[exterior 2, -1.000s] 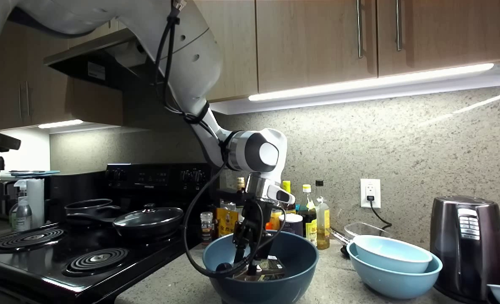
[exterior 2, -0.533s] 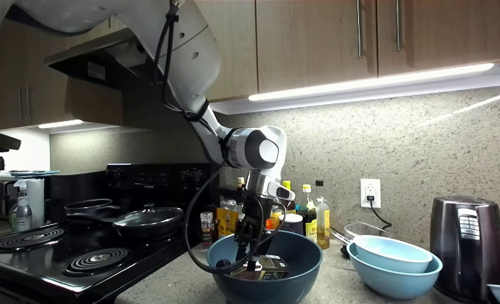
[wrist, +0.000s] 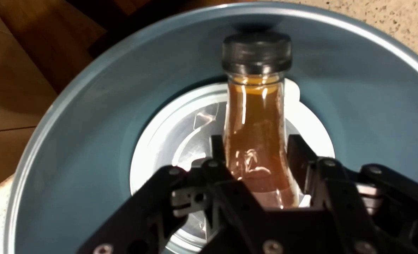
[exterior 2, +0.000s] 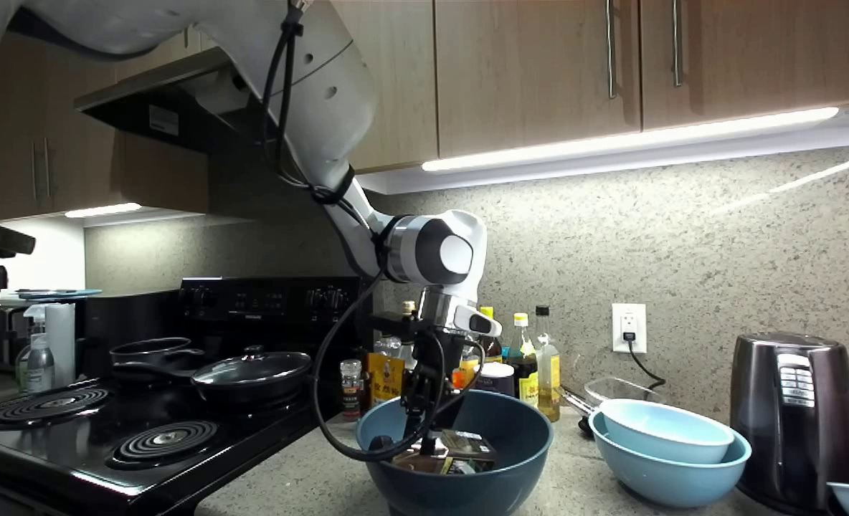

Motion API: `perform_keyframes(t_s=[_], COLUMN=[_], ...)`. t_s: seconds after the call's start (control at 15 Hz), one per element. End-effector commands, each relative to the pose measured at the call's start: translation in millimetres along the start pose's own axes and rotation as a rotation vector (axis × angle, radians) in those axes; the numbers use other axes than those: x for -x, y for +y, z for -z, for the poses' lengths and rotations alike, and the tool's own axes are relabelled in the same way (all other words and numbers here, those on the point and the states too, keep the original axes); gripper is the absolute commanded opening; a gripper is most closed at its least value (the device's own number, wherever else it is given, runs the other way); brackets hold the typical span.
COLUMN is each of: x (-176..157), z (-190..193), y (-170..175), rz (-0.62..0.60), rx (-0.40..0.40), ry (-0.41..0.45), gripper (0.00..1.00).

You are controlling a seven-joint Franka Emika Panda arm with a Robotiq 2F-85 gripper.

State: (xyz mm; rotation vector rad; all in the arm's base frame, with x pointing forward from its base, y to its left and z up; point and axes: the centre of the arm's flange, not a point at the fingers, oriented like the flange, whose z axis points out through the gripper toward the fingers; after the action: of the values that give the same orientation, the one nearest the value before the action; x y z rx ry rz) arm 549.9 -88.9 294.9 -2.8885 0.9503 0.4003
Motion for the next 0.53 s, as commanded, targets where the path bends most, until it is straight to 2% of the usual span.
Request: perform_keyframes(t_s=[0.0, 0.27, 0.4, 0.47], x=[7.3, 8.2, 8.0, 7.8], z=[5.9, 14.7, 19.8, 20.8], y=[-2.2, -6.5, -8.7, -9.5], rz=[-0.056, -0.118, -0.14, -0.154], rx=[-0.045, -0.076, -0.071, -0.069], ry=[0.049, 0.117, 0.134, 0.137], gripper=[0.21, 0.17, 0.07, 0.41])
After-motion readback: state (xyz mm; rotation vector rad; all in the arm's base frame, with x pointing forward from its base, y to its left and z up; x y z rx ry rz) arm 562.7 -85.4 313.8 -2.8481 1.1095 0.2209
